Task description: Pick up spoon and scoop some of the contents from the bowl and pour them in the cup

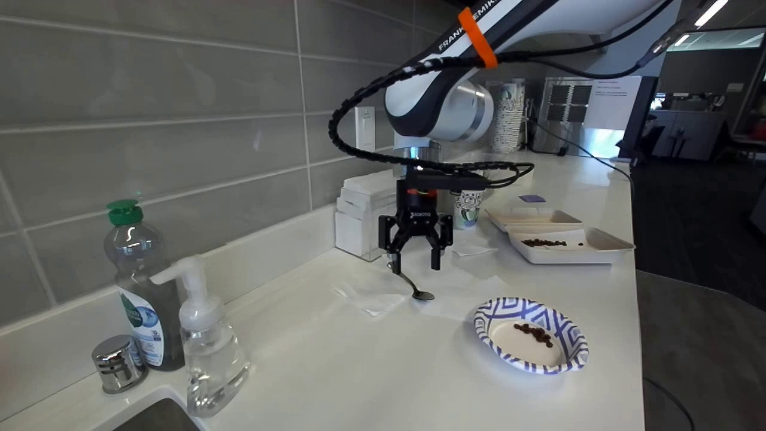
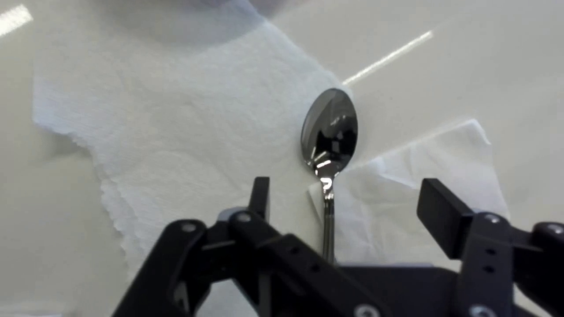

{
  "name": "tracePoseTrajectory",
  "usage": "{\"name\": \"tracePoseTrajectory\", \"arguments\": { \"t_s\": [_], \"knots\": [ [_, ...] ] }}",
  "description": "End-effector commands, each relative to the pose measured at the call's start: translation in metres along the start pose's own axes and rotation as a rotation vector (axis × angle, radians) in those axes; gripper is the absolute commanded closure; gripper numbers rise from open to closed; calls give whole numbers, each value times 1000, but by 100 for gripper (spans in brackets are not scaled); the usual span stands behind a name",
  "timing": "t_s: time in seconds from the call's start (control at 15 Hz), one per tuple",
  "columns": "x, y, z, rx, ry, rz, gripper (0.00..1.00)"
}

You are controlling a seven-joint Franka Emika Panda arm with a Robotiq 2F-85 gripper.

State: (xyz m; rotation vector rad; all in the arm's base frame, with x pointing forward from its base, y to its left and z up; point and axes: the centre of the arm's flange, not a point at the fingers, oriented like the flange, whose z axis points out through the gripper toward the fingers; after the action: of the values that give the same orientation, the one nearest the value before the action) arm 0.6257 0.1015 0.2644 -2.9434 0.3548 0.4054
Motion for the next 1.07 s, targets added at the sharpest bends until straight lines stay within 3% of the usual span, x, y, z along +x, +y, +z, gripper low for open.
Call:
{"name": "tracePoseTrajectory", "arguments": {
  "t_s": [0.0, 0.2, 0.27, 0.53, 0.8, 0.93, 1.0],
  "knots": [
    [24, -15, 5, -18, -19, 16, 38],
    [30, -17, 10, -19, -23, 12, 48],
    [31, -16, 11, -21, -29, 12, 44],
    [34, -10, 16, -33, -43, 13, 48],
    [38, -6, 22, -34, -37, 19, 63],
    [39, -6, 23, -33, -37, 19, 80],
    [40, -6, 23, -33, -38, 20, 80]
  ]
}}
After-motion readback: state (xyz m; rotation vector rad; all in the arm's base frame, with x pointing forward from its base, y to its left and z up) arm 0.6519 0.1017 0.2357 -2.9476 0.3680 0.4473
